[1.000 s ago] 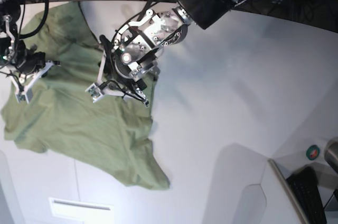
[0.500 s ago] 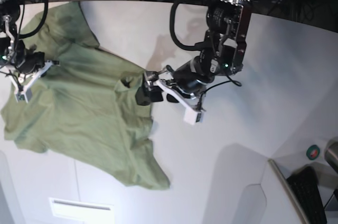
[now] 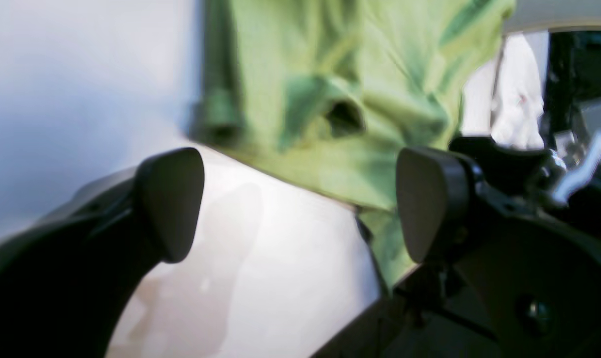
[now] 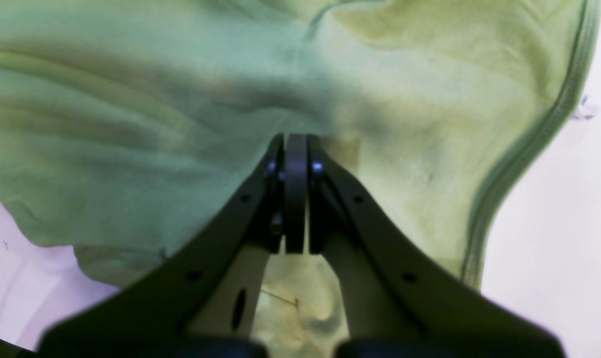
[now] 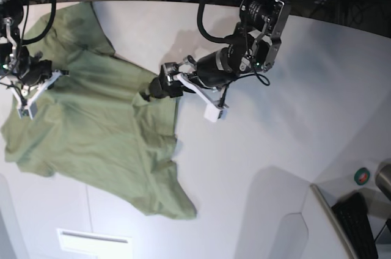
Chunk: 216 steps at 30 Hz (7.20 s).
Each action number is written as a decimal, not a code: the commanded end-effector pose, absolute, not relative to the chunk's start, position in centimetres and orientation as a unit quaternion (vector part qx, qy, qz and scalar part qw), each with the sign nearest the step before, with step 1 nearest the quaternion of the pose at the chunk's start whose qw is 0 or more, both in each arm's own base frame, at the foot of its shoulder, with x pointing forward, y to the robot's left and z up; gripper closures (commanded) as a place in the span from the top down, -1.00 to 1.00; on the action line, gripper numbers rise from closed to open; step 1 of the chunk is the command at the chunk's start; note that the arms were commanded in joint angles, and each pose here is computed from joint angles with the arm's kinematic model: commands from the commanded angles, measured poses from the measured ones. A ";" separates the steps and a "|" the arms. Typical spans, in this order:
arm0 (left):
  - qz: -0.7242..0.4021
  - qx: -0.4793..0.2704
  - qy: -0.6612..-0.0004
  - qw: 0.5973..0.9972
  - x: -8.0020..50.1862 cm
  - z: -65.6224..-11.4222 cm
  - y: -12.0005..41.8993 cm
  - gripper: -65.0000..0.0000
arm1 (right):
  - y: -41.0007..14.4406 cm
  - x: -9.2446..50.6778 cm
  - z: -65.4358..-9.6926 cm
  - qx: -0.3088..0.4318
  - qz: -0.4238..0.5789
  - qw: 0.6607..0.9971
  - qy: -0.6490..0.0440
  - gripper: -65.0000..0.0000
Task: Layout the t-shirt on the table in an organized manner, then fold the t-shirt properly
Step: 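Pull the grasped shirt fold with the left gripper to smooth it, then release with the left gripper and grasp the shirt hem with the right gripper, then drag the shirt hem with the right gripper away from the left gripper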
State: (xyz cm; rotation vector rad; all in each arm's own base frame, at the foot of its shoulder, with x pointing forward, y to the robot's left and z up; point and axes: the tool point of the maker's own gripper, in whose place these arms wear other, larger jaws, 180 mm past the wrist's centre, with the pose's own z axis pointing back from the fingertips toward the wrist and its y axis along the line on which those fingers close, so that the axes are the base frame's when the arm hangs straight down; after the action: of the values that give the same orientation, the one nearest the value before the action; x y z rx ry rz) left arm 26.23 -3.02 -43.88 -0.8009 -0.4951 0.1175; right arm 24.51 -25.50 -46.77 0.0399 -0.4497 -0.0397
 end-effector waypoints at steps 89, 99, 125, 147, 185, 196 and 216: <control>0.357 -0.113 -0.415 0.829 21.0 -37.4 36.3 -1.00 | 0.5 27.1 -44.4 -0.039 0.444 0.840 -0.308 -0.02; 0.364 -0.112 -0.418 0.825 20.8 -37.4 36.5 -1.00 | 2.9 25.5 -46.5 -0.139 0.539 0.763 -0.328 0.09; 0.367 -0.113 -0.415 0.825 20.8 -37.6 36.5 -1.00 | 1.8 28.3 -45.8 -0.173 0.511 0.766 -0.349 -0.74; 0.366 -0.105 -0.421 0.823 20.8 -37.1 37.2 -1.00 | 15.7 27.4 -36.7 -0.036 0.506 0.708 -0.491 -1.00; 0.290 -0.263 -0.348 0.852 23.6 -43.4 18.3 0.53 | -15.7 33.1 -41.9 -0.097 0.107 0.909 -0.391 -1.00; 0.360 -0.216 -0.350 0.837 19.6 -44.6 22.4 0.52 | -16.6 31.5 -43.3 -0.082 0.139 0.917 -0.364 -1.00; 0.350 -0.248 -0.299 0.852 19.5 -47.6 18.5 0.52 | -19.7 31.3 -41.9 -0.105 0.094 0.915 -0.378 -1.00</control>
State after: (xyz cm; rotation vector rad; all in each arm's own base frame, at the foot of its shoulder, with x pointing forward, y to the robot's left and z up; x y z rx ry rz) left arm 19.68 18.15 -47.59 -0.5304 -0.6348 0.7374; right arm 30.08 -19.33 -43.40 -0.1964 -0.7225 0.1926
